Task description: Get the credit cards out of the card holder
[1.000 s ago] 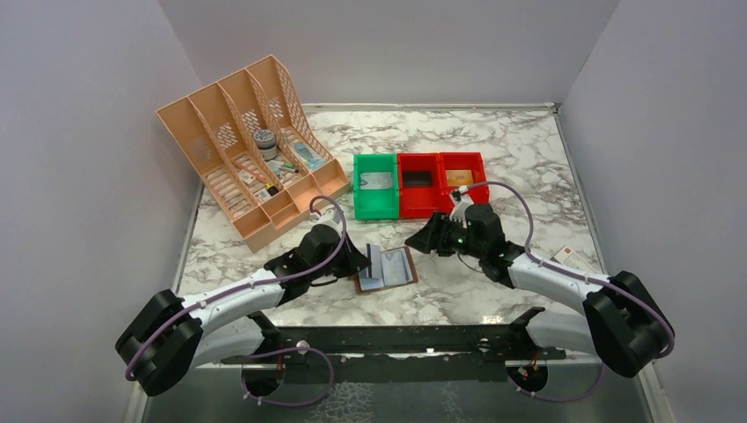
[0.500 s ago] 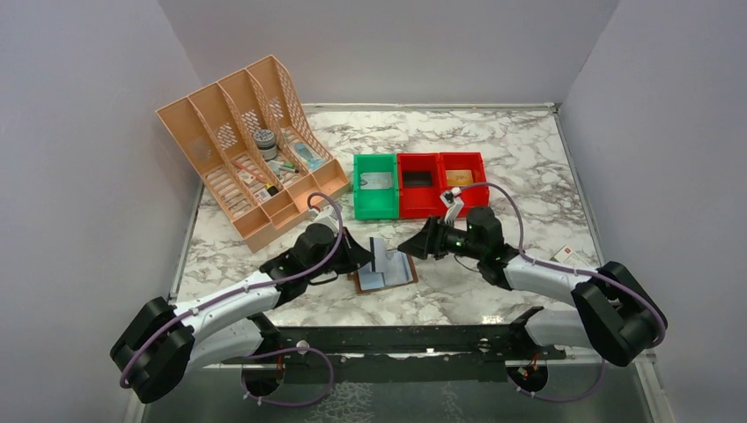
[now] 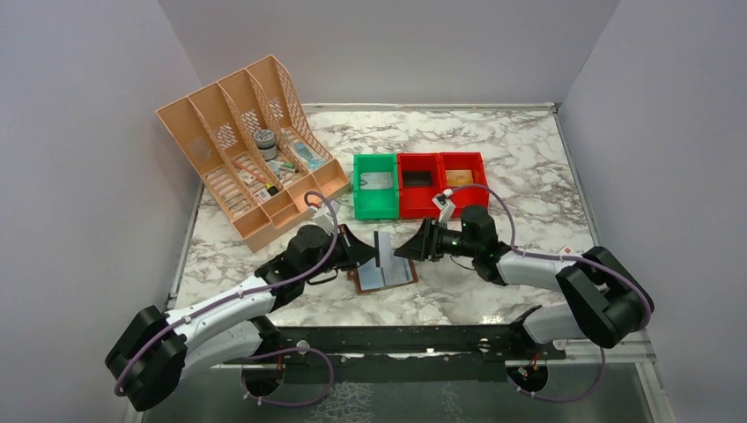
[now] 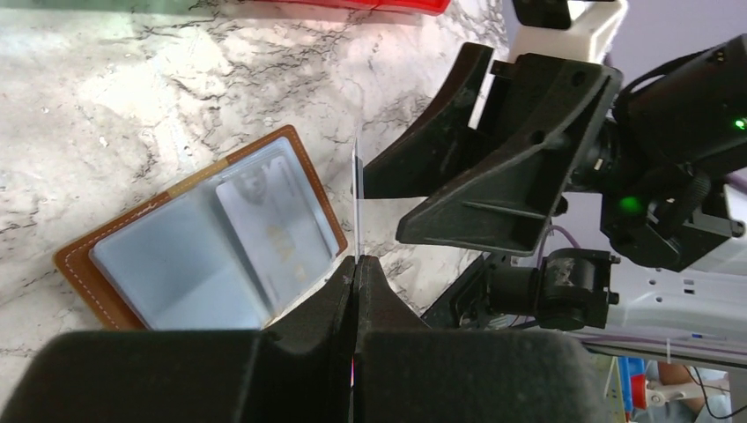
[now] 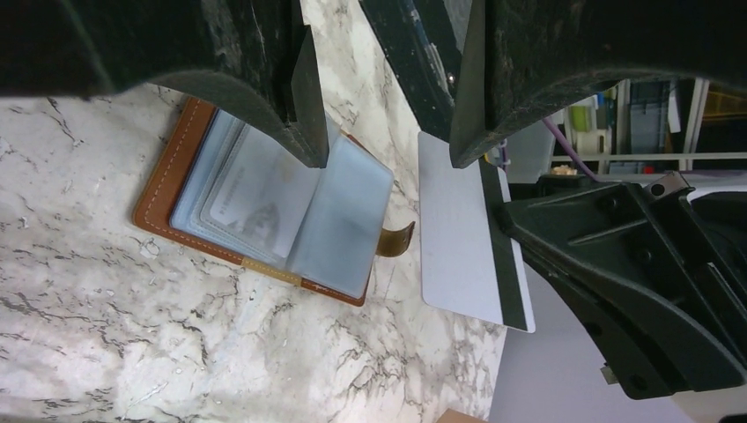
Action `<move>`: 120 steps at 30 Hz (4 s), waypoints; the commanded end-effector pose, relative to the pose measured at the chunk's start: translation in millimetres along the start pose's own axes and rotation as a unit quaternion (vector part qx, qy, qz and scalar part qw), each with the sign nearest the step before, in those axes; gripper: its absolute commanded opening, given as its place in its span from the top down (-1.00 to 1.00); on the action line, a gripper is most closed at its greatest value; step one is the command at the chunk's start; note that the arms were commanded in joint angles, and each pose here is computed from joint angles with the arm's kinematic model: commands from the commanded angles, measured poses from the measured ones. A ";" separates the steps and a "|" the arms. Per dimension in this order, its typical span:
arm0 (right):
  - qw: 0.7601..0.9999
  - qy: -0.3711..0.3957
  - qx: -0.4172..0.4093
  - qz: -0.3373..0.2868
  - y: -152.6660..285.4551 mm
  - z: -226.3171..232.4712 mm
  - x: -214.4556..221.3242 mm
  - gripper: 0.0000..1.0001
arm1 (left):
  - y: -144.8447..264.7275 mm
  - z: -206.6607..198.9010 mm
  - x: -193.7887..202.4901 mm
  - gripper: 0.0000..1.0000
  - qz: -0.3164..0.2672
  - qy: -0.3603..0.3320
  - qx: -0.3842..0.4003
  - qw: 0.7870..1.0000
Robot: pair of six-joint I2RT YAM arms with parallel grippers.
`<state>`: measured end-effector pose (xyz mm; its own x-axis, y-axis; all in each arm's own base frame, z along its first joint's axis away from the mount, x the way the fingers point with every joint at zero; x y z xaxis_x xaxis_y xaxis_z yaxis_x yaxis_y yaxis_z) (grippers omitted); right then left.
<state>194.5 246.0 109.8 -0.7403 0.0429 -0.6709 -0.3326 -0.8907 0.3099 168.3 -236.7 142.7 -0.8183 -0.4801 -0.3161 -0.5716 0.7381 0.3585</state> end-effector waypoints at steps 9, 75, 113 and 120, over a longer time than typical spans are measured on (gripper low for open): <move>0.994 -0.001 -0.107 0.001 -5.7 25.3 -16.4 -0.07 | 5.1 -18.8 1.2 1.00 0.008 0.002 0.060 0.998; 0.992 0.096 -0.055 -0.060 34.6 36.9 -66.6 0.99 | 19.2 -18.9 -21.2 -0.99 -0.028 -0.036 0.027 0.999; 0.949 0.289 0.069 -0.107 36.2 21.0 -129.2 0.98 | 95.0 44.3 -140.7 -0.99 -0.159 -0.197 -0.340 0.906; 0.937 0.319 0.118 -0.082 19.9 7.7 -144.1 0.98 | 106.9 44.6 -152.5 -0.99 -0.201 -0.198 -0.369 0.886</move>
<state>270.8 223.5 217.5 -0.2395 -0.0888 -0.9668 -0.5225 -0.8275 0.2055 235.2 -78.7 184.9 -0.5823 -0.3343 -0.7411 -0.7964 0.0511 0.6026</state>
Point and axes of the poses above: each gripper's point midway between its finger pads, its own y axis back along the fingers, its own z axis along the line the jaws close on, x = y × z, the point moved 4 cm from there along y, back along the fingers, and after that the axes turned 13 degrees about y, right-handed, at the moved point
